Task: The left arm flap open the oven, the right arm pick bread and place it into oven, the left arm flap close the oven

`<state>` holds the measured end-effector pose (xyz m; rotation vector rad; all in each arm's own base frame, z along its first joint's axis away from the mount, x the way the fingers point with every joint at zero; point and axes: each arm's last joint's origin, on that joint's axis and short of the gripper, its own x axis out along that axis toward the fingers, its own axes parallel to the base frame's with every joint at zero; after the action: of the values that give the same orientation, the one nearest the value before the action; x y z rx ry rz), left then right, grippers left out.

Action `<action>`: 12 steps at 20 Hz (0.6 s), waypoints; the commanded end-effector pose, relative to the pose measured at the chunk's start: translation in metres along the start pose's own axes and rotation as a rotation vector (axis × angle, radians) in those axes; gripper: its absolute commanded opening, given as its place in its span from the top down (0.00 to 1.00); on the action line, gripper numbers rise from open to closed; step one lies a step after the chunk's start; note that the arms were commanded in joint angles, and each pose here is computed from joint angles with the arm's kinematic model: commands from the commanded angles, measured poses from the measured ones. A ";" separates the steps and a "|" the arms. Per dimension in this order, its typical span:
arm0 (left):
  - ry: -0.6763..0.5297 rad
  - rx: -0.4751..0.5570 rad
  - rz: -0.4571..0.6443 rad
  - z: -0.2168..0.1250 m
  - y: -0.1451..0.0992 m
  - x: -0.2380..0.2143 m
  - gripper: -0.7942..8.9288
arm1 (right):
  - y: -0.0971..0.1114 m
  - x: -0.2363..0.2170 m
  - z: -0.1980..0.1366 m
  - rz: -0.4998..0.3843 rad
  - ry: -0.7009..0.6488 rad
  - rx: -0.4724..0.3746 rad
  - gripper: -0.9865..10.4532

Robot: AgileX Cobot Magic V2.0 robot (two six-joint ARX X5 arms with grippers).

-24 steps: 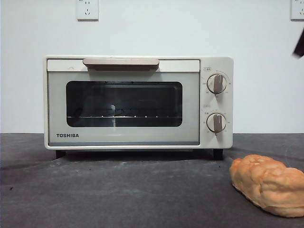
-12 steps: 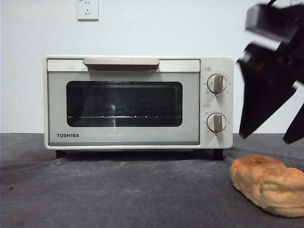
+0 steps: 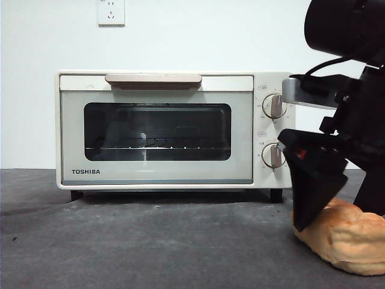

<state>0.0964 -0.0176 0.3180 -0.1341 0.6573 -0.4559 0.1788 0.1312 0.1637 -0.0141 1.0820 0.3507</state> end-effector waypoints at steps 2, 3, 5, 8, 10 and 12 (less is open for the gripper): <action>-0.017 0.017 -0.006 0.004 -0.002 -0.003 0.90 | 0.002 0.002 0.001 0.001 0.000 0.004 0.74; -0.017 0.018 -0.006 0.004 -0.002 -0.003 0.90 | 0.002 0.002 0.001 0.001 0.000 0.004 0.75; -0.019 0.018 -0.006 0.005 -0.002 -0.003 0.90 | 0.003 0.001 0.001 0.002 -0.003 0.006 0.75; -0.039 0.025 -0.013 0.007 -0.003 -0.003 0.90 | 0.003 -0.008 0.003 0.020 -0.042 0.008 0.75; -0.058 0.032 -0.023 0.010 -0.003 -0.002 0.90 | 0.003 -0.019 0.005 0.043 -0.087 0.009 0.75; -0.082 0.020 -0.040 0.014 -0.005 0.001 0.90 | 0.003 -0.033 0.006 0.068 -0.143 0.011 0.75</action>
<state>0.1025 -0.0218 0.3239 -0.1315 0.5892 -0.4897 0.1691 0.1242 0.1935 0.0450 0.9494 0.3960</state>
